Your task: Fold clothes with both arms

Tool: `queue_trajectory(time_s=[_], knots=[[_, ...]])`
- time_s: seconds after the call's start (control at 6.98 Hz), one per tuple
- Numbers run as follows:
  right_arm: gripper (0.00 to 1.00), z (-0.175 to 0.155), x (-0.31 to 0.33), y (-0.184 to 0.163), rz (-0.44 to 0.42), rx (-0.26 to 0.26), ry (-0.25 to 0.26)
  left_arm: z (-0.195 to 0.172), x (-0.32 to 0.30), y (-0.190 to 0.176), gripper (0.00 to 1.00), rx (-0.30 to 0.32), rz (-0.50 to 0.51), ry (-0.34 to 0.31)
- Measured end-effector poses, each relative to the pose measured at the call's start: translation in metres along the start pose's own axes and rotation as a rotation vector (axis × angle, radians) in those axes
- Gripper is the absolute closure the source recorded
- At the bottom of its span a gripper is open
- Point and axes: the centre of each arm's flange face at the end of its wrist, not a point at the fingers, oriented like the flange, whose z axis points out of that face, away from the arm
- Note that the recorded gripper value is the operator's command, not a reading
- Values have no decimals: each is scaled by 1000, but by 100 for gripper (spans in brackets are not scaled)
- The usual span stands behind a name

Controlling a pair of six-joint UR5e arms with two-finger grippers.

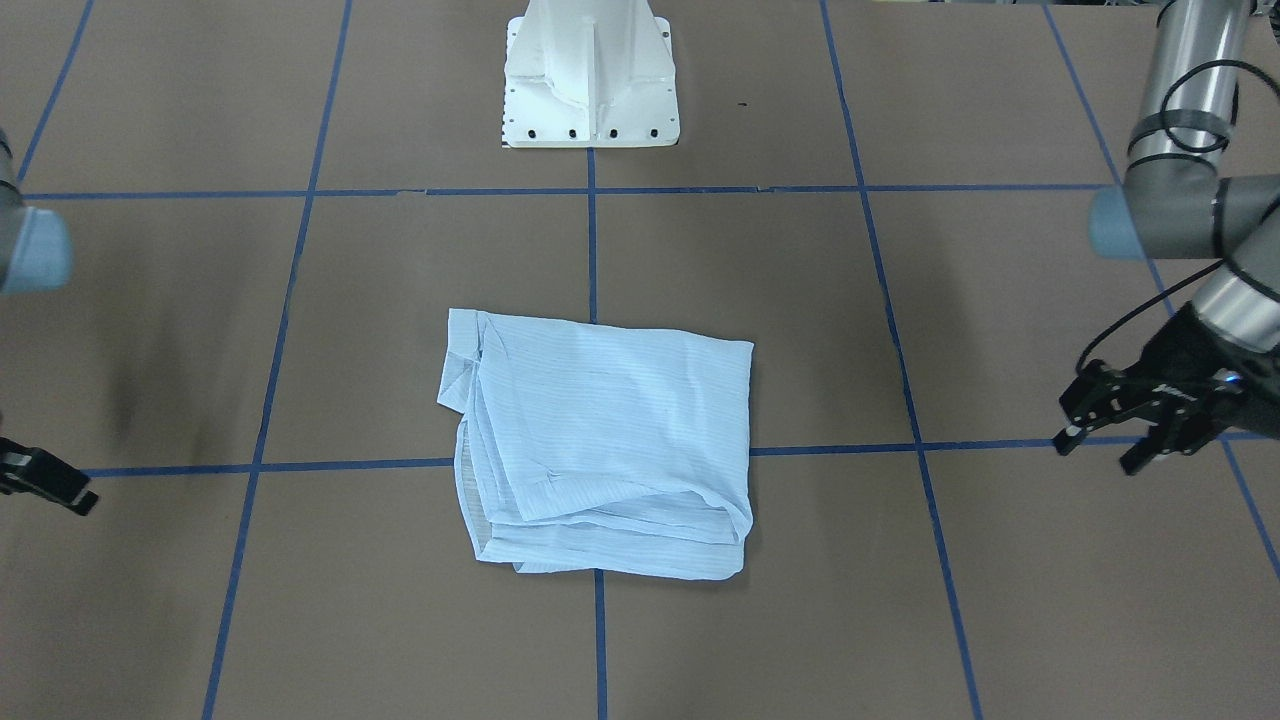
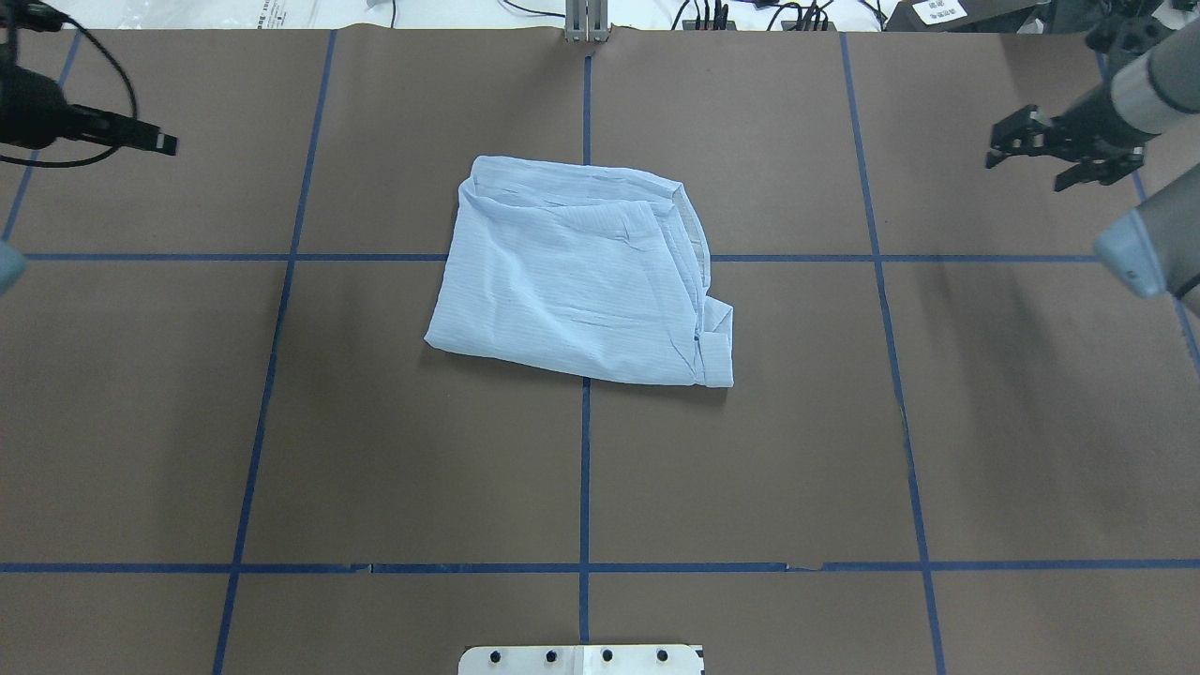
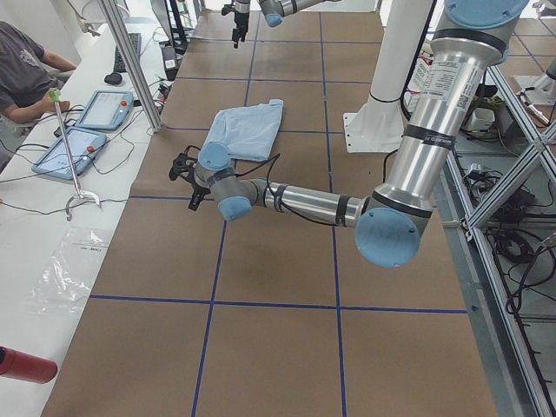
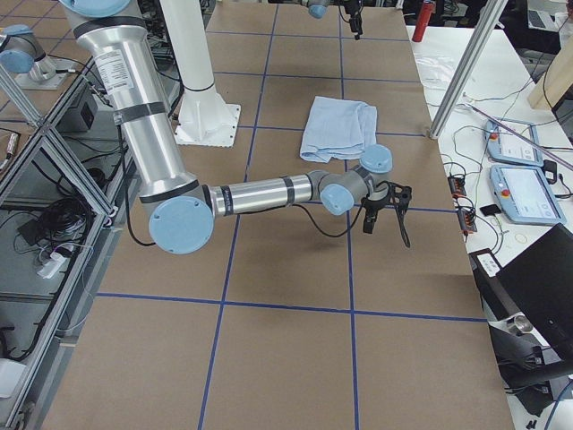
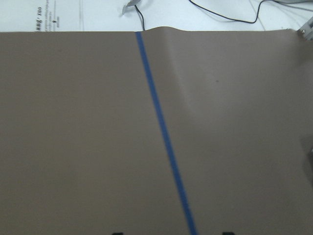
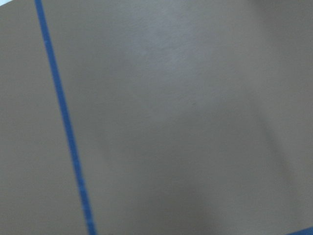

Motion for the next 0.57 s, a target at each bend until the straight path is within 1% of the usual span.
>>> queue_trajectory(time_s=[0.14,0.43,0.57], knots=[[0,-16,49,-8,-90,-27,22,-30,-42,13,1,-14,60,-24],[0,-54,120,-28,-219,-86,72,-89,-101,14,1,-65,74,-61],[0,-64,138,-32,-266,-120,87,-111,-104,9,1,-96,74,-68]])
